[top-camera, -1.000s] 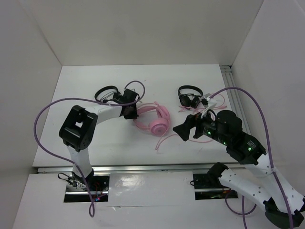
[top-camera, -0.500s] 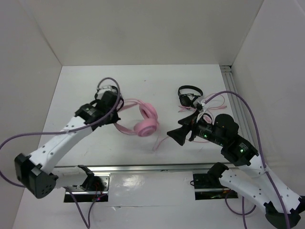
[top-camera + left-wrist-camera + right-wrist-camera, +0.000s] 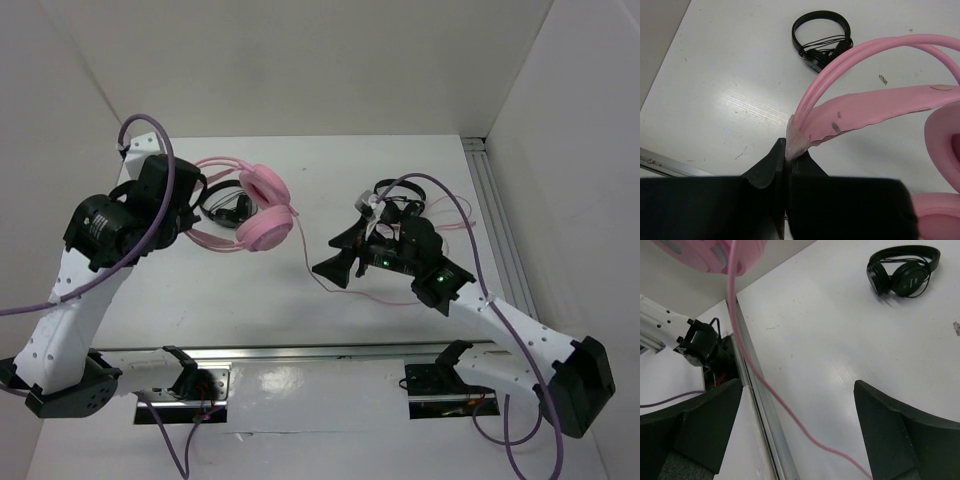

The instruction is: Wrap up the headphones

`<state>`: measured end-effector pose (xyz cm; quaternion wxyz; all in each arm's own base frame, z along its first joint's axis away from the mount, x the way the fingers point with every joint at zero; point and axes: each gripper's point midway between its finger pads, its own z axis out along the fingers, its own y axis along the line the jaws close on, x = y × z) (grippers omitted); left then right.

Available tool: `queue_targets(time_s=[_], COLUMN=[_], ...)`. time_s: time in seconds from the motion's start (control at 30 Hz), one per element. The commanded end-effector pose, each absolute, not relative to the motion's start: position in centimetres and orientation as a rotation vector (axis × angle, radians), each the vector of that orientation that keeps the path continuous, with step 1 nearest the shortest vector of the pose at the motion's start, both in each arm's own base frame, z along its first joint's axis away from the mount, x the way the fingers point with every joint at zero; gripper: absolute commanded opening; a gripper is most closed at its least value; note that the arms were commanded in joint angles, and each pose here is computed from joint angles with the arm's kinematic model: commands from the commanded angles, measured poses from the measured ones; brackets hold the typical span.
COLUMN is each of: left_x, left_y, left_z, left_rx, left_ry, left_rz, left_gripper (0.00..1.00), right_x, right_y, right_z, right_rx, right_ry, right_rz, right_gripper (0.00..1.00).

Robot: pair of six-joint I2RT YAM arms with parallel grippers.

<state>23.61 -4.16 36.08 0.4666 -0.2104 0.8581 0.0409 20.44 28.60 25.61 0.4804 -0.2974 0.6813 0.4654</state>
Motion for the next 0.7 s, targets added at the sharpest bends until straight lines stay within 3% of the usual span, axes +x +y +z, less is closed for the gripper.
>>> queue_targets(time_s=[0.0, 0.17, 0.4, 0.57, 0.63, 0.67], left_x=[23.5, 24.1, 24.4, 24.7, 24.8, 24.8], left_y=[-4.2, -4.8, -4.1, -3.9, -3.4, -3.3], left_z=[39.0, 39.9, 39.9, 39.7, 39.7, 39.9], left_rx=[-0.547, -0.528, -0.564, -0.581, -0.603, -0.605], left_ry=[2.041, 2.051, 2.046, 2.052, 2.046, 2.038], left_rz=[0.015, -0.028, -0.015, -0.004, 0.008, 0.002], left_gripper=[0.00, 0.00, 0.00, 0.00, 0.00, 0.00], right_x=[21.1, 21.9, 21.0, 21.2, 21.5, 21.7], right_y=[30.1, 32.4, 33.6, 33.6, 33.4, 33.3], right_z=[28.7, 24.3, 22.4, 20.4, 19.1, 19.1], right_rx=[-0.754, -0.823, -0.857, -0.833, -0.831, -0.821], right_ry=[1.446, 1.522, 1.541, 1.589, 1.626, 1.629], right_rz=[1.168, 1.224, 1.253, 1.225, 1.193, 1.183], right_gripper=[1.00, 0.93, 0.68, 0.25, 0.27, 0.34])
